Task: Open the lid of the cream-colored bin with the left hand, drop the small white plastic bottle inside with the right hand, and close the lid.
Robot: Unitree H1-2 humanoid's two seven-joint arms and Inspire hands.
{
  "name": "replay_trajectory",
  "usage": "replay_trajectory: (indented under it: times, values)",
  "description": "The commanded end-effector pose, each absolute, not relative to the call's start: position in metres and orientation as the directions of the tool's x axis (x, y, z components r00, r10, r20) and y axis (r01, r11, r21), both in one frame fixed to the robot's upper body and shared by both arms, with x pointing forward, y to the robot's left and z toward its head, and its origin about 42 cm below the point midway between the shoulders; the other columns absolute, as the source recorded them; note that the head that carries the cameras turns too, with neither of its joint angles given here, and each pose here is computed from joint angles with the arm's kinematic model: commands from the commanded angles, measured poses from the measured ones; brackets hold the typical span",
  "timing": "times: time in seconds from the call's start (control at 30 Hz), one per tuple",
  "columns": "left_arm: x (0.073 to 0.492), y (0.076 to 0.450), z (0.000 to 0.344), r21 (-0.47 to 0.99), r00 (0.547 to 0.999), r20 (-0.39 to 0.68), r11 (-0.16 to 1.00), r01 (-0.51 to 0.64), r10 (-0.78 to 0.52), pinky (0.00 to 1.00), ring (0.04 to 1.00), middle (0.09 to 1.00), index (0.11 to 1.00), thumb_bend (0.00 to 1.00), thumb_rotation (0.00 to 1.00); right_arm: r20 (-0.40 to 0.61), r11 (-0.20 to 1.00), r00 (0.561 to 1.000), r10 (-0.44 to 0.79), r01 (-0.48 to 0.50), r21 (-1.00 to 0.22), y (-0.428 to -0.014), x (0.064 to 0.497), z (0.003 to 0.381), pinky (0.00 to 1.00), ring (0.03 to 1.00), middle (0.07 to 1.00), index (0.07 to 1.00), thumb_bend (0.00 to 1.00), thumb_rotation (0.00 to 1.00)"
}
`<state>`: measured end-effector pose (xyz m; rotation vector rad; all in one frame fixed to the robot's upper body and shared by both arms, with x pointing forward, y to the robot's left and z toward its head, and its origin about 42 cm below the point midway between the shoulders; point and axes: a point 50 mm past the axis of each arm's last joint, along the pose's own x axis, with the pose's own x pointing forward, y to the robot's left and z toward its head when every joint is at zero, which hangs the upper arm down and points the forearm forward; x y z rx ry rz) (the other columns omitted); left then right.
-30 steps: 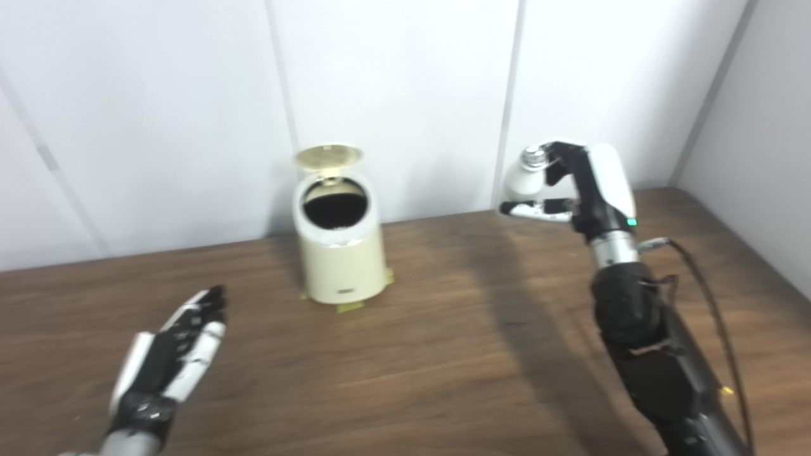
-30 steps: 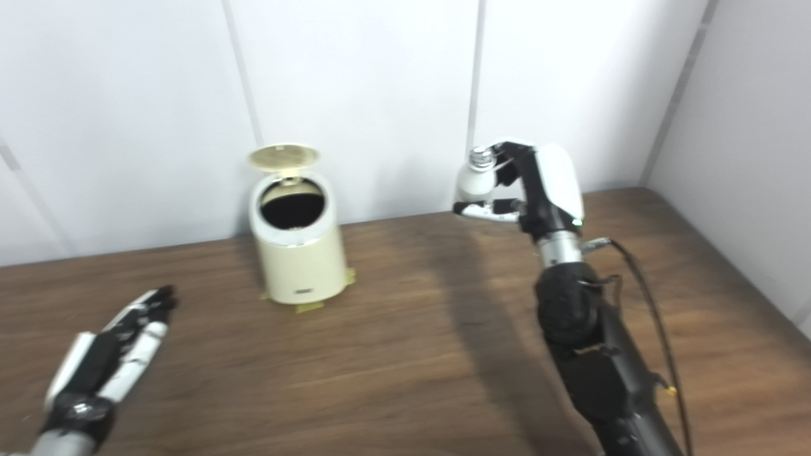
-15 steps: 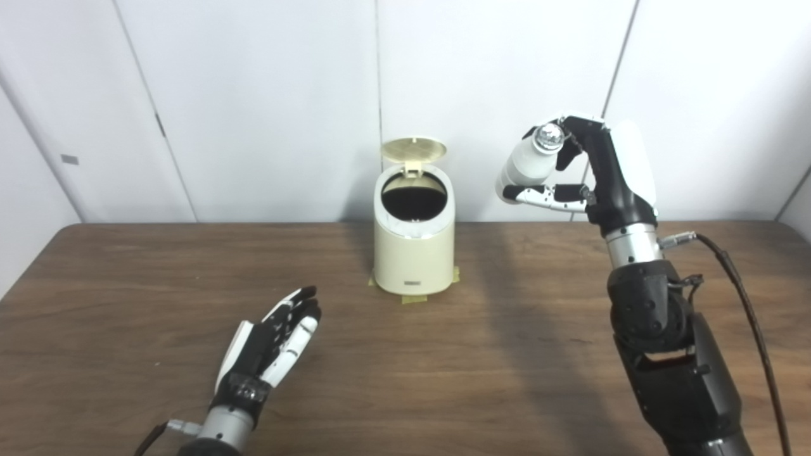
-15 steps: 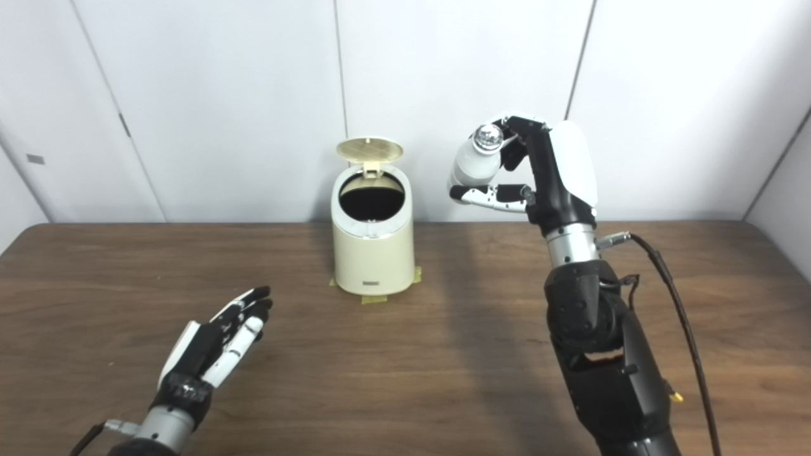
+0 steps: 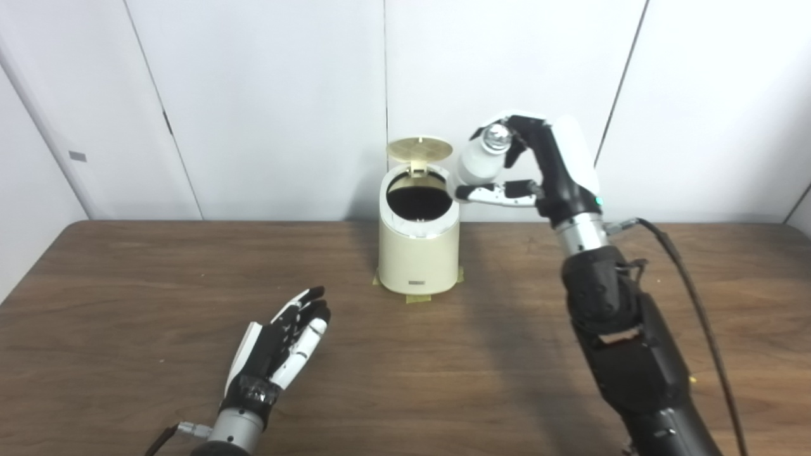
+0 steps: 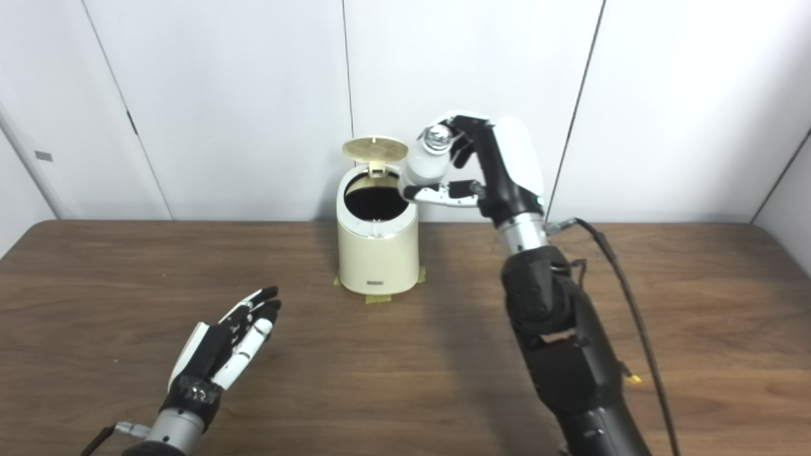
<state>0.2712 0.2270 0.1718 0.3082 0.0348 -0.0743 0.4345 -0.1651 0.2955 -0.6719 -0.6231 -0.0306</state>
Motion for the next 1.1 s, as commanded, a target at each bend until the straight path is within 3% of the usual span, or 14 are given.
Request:
replay_trajectory:
  times: [0.0,0.37,0.57,0.83,1.07]
  values:
    - [0.274,0.226,0.184,0.309,0.998,0.02,0.949,0.057,-0.067,0.86,0.89,0.881,0.921,0.53,0.76,0.642,0.804,0.743,0.189,0.258,-0.536,-0.154,0.438,0.326,0.36,0.438,0.498,0.481,0.5,0.0]
    - [0.273,0.224,0.183,0.296,0.998,0.018,0.953,0.059,-0.067,0.82,0.883,0.887,0.916,0.5,0.73,0.615,0.823,0.759,0.212,0.2,-0.531,-0.131,0.444,0.314,0.36,0.44,0.497,0.482,0.5,0.0]
    - [0.272,0.224,0.182,0.293,0.998,0.02,0.954,0.056,-0.065,0.85,0.889,0.888,0.915,0.51,0.73,0.601,0.824,0.77,0.214,0.189,-0.535,-0.121,0.45,0.305,0.37,0.437,0.492,0.487,0.5,0.0]
    - [0.27,0.226,0.182,0.293,0.998,0.015,0.954,0.057,-0.064,0.81,0.868,0.873,0.917,0.53,0.74,0.604,0.841,0.784,0.145,0.224,-0.492,-0.115,0.455,0.302,0.36,0.44,0.5,0.475,0.5,0.0]
    - [0.269,0.227,0.183,0.285,0.998,0.017,0.957,0.059,-0.066,0.84,0.884,0.882,0.92,0.53,0.73,0.614,0.846,0.783,0.102,0.256,-0.468,-0.115,0.459,0.3,0.36,0.431,0.5,0.486,0.5,0.0]
